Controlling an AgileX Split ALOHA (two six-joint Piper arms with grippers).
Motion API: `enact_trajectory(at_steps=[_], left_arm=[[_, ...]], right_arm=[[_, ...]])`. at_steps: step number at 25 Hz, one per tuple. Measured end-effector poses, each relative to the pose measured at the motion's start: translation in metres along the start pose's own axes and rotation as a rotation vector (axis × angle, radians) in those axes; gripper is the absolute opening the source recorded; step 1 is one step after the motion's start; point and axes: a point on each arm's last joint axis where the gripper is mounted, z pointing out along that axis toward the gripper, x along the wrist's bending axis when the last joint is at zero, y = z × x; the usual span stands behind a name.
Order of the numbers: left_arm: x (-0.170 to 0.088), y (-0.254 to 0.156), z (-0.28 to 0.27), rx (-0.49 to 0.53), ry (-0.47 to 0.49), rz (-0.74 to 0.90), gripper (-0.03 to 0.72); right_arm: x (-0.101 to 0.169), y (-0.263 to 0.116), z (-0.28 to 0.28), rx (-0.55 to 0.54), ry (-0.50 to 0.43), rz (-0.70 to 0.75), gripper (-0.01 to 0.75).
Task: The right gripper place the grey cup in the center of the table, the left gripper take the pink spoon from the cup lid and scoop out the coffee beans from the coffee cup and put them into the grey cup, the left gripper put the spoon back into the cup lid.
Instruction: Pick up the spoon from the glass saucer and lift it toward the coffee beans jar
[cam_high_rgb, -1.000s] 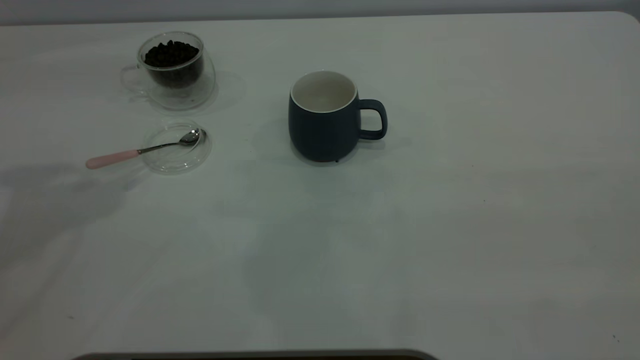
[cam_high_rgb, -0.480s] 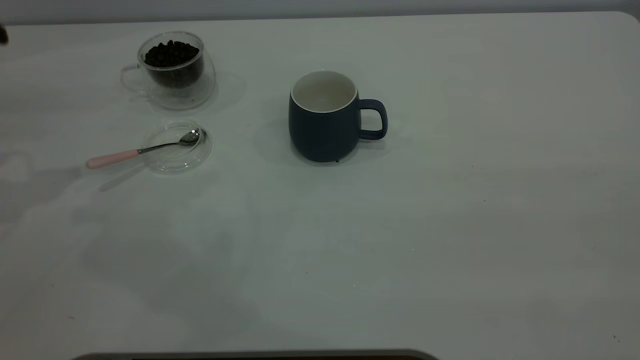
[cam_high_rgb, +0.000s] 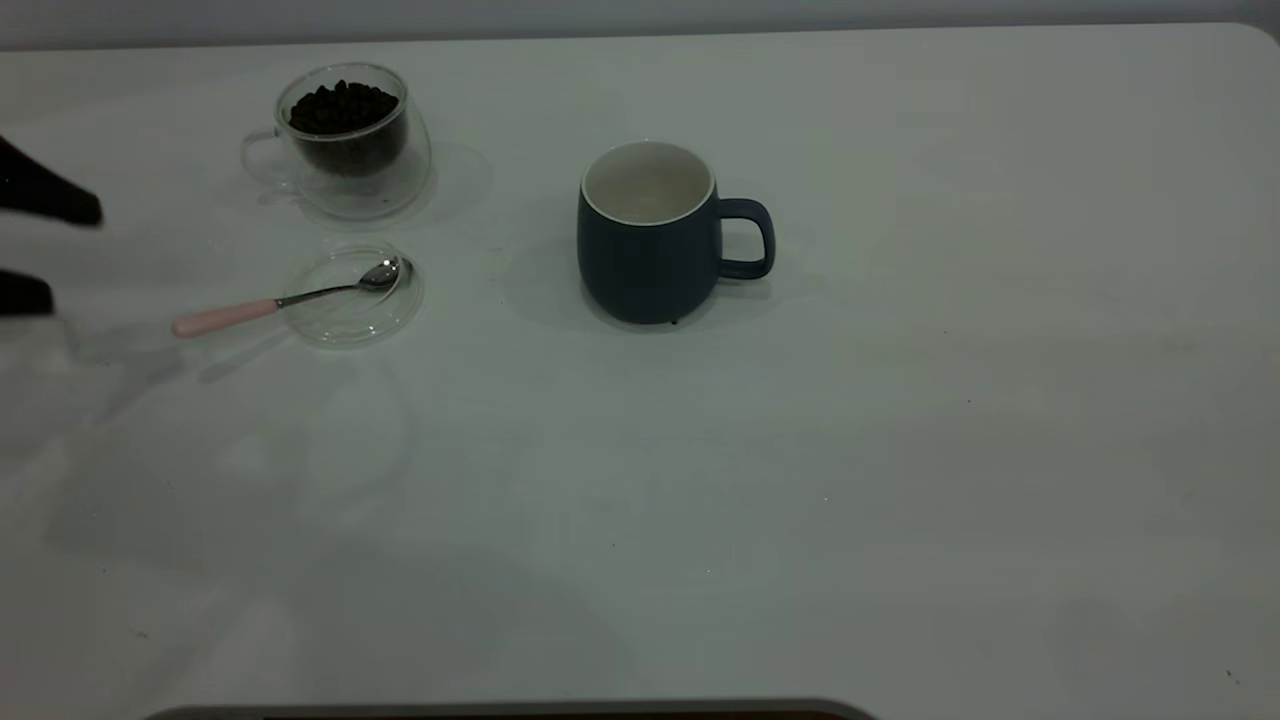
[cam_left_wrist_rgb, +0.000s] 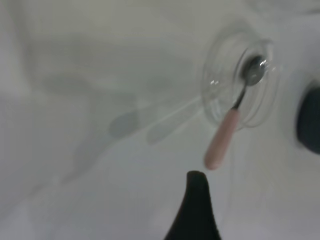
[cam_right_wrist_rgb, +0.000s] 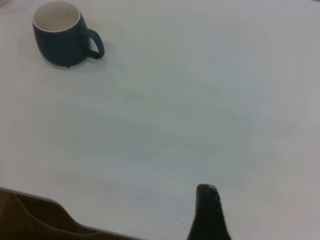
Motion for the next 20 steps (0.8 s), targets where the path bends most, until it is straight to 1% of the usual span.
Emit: enact_trajectory(at_steps=[4,8,13,20], left_arm=[[0.014,-0.007,0.020,0.018,-0.068,-0.020,0.710],[0.024,-0.008,0.035,-0.027,-0.126,-0.018,0.709],[0.034,-0.013,0.052,-0.074,-0.229,-0.018,0.703],[0.047,-0.030,0.071,-0.050,-0.326,-0.035,0.691]], right_arm=[[0.000,0.000,0.000,0.000,0.000,0.000,0.588],[0.000,0.000,0.000,0.000,0.000,0.000,0.588],[0.000,0.000,0.000,0.000,0.000,0.000,0.588],[0.000,0.000,0.000,0.000,0.000,0.000,0.588]])
